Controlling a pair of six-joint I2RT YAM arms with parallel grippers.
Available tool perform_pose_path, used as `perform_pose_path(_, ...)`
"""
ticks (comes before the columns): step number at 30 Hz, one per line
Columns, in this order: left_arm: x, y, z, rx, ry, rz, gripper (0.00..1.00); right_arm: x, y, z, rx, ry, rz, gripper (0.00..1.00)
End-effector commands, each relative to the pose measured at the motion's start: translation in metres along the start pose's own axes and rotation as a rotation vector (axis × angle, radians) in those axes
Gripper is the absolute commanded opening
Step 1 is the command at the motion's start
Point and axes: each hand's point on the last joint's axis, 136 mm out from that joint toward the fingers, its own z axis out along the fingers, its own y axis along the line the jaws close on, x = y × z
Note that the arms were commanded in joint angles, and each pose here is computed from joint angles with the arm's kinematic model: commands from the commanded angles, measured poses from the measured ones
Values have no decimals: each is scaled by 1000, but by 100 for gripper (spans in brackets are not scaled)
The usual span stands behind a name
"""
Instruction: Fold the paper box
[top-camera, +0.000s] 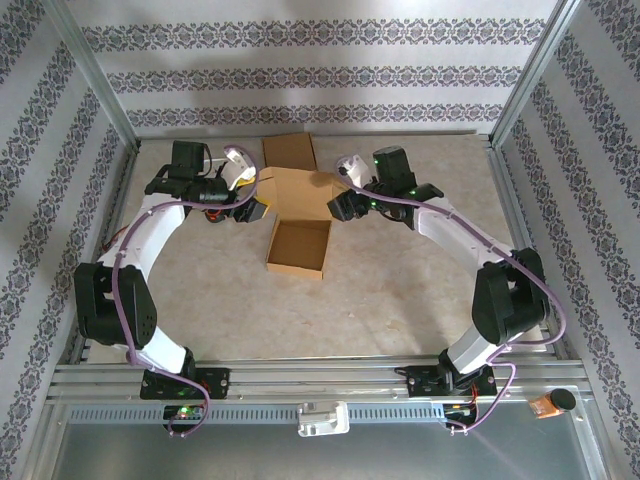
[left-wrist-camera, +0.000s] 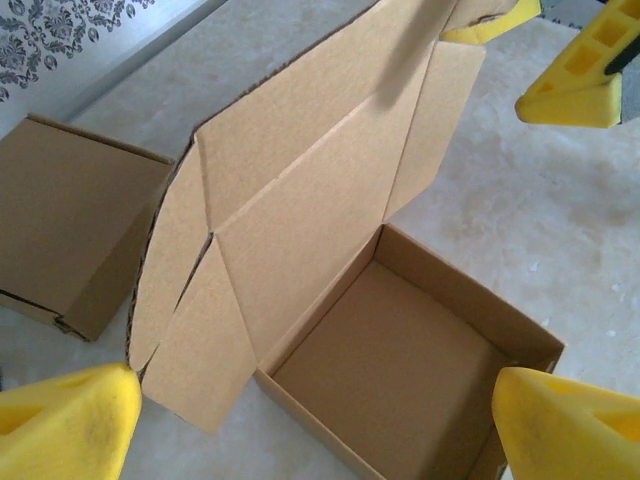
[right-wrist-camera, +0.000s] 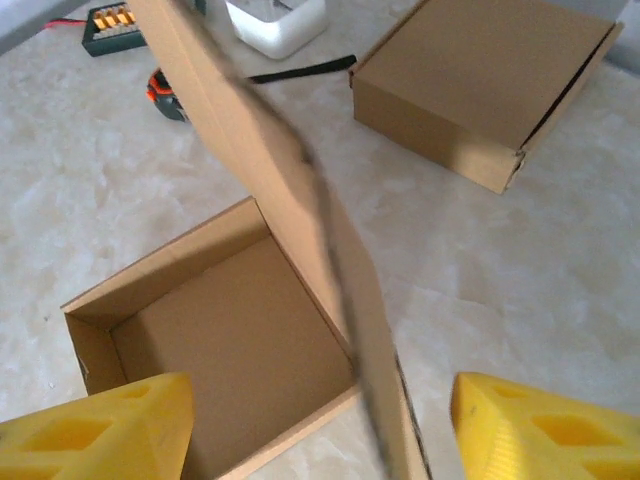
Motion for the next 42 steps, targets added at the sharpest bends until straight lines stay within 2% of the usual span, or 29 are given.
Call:
perform_pose_path(1, 13, 15, 8, -34, 18, 88, 90, -2, -10, 3, 46, 23, -57, 61)
perform_pose_path(6, 20, 22, 15, -44, 32, 133, 88, 4, -12, 5, 51, 36, -74, 44)
perform_pose_path(15, 17, 35, 29, 21, 57, 170, 84, 6, -13, 7, 49, 51, -94, 24)
perform_pose_path(20, 15, 41, 36, 38, 50, 139, 70, 5, -13, 7, 49, 51, -102, 19)
perform_pose_path(24, 18, 45, 39, 37, 62, 83, 51, 3, -16, 7, 64, 50, -94, 14)
perform_pose_path(29, 19, 46, 39, 15, 65, -5, 36, 3, -24, 8, 124, 56, -52, 10)
perform_pose_path(35, 12, 56, 39, -69, 42, -217, 23, -2, -20, 10, 137, 38, 3, 3)
perform_pose_path(42, 1, 47, 40, -223, -40, -298, 6, -16, -21, 7, 245, -12, -43, 2)
